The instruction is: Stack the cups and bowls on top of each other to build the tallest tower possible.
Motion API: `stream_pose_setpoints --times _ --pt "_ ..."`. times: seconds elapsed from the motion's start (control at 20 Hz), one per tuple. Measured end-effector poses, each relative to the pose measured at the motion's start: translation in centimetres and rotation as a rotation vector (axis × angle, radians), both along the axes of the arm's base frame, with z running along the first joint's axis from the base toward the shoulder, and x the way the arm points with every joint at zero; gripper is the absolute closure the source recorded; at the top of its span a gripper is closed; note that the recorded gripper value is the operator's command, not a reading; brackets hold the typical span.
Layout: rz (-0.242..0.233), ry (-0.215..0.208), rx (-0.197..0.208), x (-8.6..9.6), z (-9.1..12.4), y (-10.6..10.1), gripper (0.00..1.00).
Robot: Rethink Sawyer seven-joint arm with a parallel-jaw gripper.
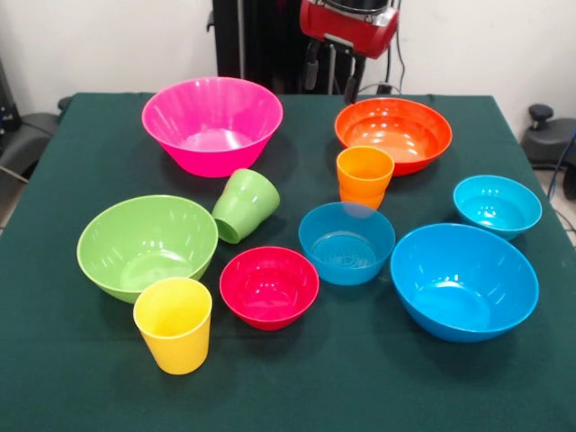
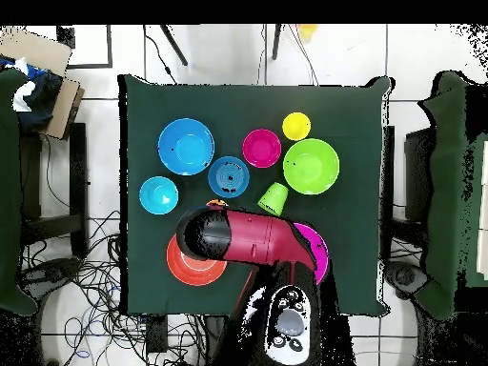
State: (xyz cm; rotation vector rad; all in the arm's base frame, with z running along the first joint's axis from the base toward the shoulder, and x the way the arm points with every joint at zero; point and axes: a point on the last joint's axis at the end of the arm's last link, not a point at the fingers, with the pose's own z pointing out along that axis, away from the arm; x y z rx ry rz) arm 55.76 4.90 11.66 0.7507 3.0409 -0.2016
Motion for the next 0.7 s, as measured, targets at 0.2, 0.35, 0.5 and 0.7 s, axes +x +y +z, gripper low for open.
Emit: stream_pose_setpoints --times 0.2,0.35,0.5,0.7 --pt "-0.004 0.006 -0.003 -0.2 -0.2 -0.2 0.0" --pt "-0.004 0.005 -0.004 -0.2 -0.4 -0.3 0.0" --pt "-0.001 0.0 -0.007 -0.3 -0.9 -0.3 0.0" --pt "0.009 -0.012 -0.021 -0.6 -2.7 -0.3 0.0"
